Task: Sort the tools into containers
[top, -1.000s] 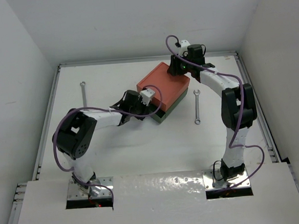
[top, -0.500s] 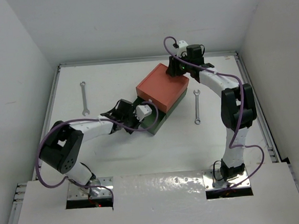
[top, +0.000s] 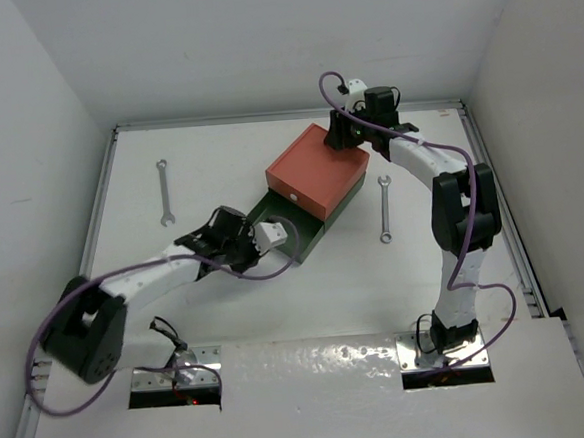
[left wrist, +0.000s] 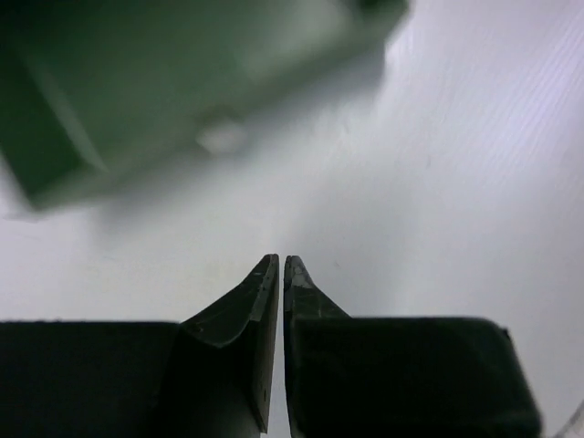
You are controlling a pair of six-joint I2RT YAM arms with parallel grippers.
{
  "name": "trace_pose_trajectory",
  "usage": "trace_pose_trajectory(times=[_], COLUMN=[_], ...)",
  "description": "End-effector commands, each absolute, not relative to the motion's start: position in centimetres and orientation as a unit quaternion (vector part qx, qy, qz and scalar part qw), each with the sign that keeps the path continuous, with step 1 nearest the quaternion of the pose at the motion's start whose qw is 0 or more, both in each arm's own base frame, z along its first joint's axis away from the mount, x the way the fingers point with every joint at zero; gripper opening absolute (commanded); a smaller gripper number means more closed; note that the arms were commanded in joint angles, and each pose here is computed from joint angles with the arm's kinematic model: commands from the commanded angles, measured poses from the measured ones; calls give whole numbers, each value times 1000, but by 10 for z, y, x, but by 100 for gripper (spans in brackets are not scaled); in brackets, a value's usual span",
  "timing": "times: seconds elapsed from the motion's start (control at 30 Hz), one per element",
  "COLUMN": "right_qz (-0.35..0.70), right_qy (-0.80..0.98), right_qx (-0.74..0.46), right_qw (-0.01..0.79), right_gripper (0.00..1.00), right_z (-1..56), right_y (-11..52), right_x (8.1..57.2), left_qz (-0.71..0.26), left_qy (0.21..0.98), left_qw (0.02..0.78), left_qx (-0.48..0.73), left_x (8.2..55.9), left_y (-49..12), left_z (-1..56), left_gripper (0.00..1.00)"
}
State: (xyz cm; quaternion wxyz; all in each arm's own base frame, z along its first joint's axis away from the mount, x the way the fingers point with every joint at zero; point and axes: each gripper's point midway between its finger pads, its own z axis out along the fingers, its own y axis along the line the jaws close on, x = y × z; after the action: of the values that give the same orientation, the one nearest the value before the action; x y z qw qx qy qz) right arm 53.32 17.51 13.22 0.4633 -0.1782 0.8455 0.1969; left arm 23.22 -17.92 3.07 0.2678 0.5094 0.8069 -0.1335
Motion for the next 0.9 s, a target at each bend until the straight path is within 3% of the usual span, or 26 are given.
trace_pose_trajectory(times=[0.0, 0.07, 0.13, 0.27, 0.53, 0.73, 0.87], right_qz=[175, 175, 175, 175, 176, 185, 181], right_qy=[865, 865, 865, 866, 867, 868, 871], right_qx=[-190, -190, -188, -184, -179, -169, -171], right_qw=[431, 431, 431, 431, 431, 429, 424], right_gripper=[50, 50, 50, 50, 50, 50, 50], right_z=[117, 117, 117, 116, 117, 111, 106], right_y=[167, 167, 167, 167, 166, 169, 167], right_x=[521, 521, 521, 521, 521, 519, 515], left_qz=[-149, -166, -185, -175, -168, -177, -144], left_qy=[680, 644, 647, 738, 713, 748, 773], left_qw=[493, 553, 558, 465, 440, 388, 357], left_qx=[522, 501, 485, 456, 519, 508, 505], left_x=[270, 280, 292, 327, 336, 333, 329], left_y=[-217, -232, -245, -254, -266, -265, -248], left_z=[139, 180, 202, 146, 110, 70, 42], left_gripper=[6, 9, 13, 14, 10, 10, 3])
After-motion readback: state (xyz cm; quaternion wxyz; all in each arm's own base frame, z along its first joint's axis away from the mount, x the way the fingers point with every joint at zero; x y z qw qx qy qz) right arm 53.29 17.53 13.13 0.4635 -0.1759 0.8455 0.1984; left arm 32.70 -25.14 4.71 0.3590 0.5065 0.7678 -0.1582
